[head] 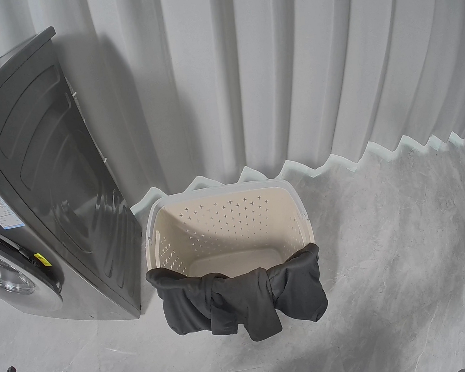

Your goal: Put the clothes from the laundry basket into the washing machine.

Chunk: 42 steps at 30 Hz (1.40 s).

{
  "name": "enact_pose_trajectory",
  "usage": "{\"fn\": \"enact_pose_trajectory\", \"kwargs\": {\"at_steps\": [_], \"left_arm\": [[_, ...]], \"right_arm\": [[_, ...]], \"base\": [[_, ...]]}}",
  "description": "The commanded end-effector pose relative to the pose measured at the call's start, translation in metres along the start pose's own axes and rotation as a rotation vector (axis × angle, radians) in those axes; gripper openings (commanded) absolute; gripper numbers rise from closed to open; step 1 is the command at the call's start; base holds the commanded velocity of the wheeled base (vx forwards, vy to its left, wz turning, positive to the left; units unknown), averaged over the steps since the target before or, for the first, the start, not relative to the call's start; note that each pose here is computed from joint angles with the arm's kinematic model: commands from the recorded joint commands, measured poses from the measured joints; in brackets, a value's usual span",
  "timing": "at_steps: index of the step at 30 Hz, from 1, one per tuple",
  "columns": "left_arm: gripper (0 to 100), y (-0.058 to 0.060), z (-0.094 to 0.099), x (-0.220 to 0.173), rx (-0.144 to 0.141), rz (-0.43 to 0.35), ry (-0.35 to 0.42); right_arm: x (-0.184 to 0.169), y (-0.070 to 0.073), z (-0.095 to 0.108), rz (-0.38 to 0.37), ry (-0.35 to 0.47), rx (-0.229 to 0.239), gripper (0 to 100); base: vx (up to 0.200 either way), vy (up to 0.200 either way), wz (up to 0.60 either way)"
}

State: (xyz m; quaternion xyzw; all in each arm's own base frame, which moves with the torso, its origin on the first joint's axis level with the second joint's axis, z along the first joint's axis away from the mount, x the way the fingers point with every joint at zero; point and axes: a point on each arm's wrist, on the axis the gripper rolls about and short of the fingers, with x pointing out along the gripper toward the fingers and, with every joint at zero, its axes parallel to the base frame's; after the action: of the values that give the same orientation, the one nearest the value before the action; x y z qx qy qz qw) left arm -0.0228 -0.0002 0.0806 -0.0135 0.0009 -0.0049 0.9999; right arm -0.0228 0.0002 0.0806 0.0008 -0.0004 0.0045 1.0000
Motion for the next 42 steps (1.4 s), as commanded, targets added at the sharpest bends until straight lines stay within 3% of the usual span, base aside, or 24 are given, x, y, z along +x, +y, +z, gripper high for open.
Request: {"fn": "enact_pose_trajectory", "kwargs": {"at_steps": [1, 42], "left_arm": [[100, 0.0001, -0.0049, -0.0002, -0.001, -0.001, -0.002], [100, 0.0001, -0.0049, -0.0002, -0.002, -0.001, -0.002]], "right_arm": [[0.0000, 0.0000, -0.0052, 0.000, 0.001, 0.000, 100], [0.0000, 0.0000, -0.0052, 0.000, 0.001, 0.000, 100]], "base": [[0.000, 0.200, 0.00], [0.000, 0.200, 0.00]]}}
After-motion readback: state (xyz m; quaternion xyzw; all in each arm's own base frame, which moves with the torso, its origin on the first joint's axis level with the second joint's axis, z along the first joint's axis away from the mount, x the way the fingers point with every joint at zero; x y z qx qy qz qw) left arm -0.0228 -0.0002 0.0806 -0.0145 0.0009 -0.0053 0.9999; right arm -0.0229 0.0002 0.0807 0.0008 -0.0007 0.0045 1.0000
